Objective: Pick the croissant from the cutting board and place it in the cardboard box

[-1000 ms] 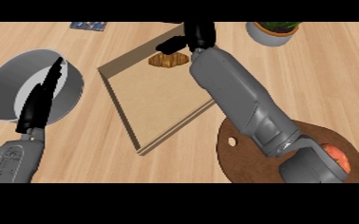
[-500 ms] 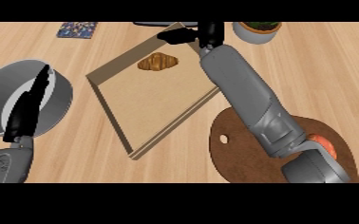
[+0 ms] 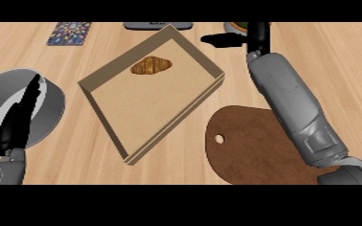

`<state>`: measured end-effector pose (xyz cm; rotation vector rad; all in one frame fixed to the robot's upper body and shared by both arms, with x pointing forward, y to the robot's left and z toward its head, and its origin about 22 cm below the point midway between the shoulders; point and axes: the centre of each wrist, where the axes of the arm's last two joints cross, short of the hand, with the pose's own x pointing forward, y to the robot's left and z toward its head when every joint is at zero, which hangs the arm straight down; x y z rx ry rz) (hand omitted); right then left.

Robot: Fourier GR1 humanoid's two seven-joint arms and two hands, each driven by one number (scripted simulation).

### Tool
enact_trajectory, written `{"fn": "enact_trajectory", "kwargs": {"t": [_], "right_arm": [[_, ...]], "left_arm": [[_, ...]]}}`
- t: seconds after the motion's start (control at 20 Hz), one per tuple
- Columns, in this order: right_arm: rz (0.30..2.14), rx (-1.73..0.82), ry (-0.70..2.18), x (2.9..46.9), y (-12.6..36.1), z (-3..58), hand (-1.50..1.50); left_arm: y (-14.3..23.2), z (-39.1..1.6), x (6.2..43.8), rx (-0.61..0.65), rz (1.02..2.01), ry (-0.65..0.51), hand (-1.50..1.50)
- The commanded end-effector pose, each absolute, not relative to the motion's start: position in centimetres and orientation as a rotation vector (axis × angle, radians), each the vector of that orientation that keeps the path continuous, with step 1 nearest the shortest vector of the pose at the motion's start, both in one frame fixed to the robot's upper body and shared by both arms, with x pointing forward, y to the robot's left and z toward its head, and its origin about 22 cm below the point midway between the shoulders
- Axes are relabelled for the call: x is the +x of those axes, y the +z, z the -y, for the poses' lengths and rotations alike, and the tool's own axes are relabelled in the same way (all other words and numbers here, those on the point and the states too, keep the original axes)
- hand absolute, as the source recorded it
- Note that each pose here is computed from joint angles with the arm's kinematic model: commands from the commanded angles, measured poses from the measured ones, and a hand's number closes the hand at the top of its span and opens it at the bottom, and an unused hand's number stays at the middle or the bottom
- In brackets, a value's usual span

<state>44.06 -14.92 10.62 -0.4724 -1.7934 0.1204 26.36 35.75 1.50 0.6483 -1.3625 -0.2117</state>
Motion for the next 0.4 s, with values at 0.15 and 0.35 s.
{"fn": "enact_trajectory", "kwargs": {"t": [0.15, 0.35], "right_arm": [[1.776, -0.484, 0.183, 41.4, 10.6, 22.5, -1.5], [1.721, -0.474, 0.297, 38.7, 9.1, 27.2, -1.5]], "left_arm": [[1.1, -36.8, 26.1, 0.667, 1.355, -0.213, 0.0], [1.1, -36.7, 26.4, 0.671, 1.355, -0.191, 0.0]]}}
